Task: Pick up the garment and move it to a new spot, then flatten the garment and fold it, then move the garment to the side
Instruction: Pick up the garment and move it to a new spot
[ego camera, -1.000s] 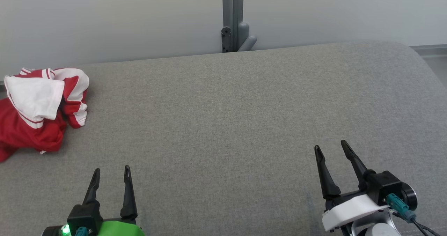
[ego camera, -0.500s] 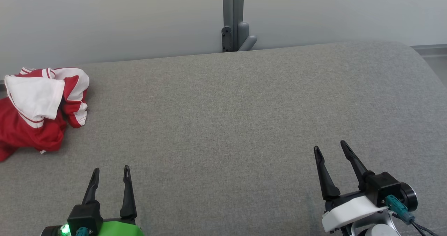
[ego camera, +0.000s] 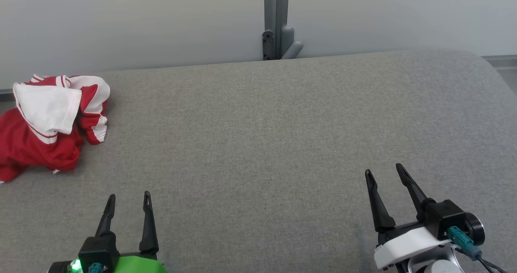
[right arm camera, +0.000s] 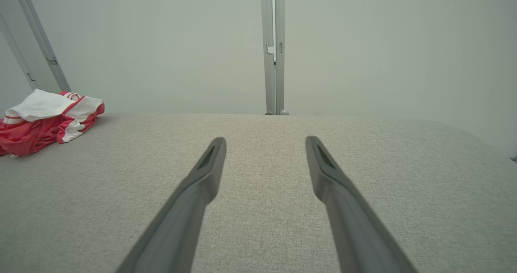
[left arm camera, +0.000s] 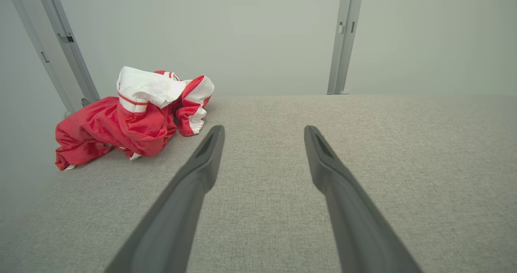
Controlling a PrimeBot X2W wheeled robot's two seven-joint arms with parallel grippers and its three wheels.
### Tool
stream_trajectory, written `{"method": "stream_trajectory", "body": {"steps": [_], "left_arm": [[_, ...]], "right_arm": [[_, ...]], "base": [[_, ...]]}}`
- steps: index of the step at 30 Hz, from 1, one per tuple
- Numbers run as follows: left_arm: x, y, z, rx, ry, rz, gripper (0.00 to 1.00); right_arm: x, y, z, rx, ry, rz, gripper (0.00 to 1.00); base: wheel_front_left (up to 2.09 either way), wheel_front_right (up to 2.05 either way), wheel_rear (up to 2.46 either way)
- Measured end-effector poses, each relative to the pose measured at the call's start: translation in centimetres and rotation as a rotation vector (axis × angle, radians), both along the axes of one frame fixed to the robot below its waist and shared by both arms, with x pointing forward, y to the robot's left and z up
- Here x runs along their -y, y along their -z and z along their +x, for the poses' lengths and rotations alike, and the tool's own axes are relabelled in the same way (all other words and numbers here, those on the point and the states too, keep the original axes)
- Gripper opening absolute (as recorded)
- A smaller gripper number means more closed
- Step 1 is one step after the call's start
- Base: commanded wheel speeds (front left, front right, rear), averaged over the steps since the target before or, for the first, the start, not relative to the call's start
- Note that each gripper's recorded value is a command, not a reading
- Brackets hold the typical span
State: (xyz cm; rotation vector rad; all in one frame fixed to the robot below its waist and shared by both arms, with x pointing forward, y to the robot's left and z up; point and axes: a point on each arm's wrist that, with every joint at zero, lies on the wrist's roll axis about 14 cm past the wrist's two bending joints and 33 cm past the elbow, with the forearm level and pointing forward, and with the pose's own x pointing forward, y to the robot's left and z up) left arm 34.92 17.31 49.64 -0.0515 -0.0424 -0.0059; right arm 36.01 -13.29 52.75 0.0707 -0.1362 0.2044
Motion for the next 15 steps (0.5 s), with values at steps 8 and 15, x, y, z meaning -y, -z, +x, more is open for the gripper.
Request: {"method": "stream_trajectory", "body": {"steps": [8, 15], "left_arm": [[-1.7, -0.1, -1.0, 0.006, -0.053, 0.002, 1.00], [-5.1, -0.4, -3.4, 0.015, -0.170, 0.007, 1.00]], "right_arm": [[-1.7, 0.1, 0.4, -0.004, -0.052, 0.003, 1.00], [-5.7, 0.2, 1.2, -0.008, -0.171, 0.010, 1.00]], "base": [[0.00, 0.00, 0.00], [0.00, 0.00, 0.00]]}}
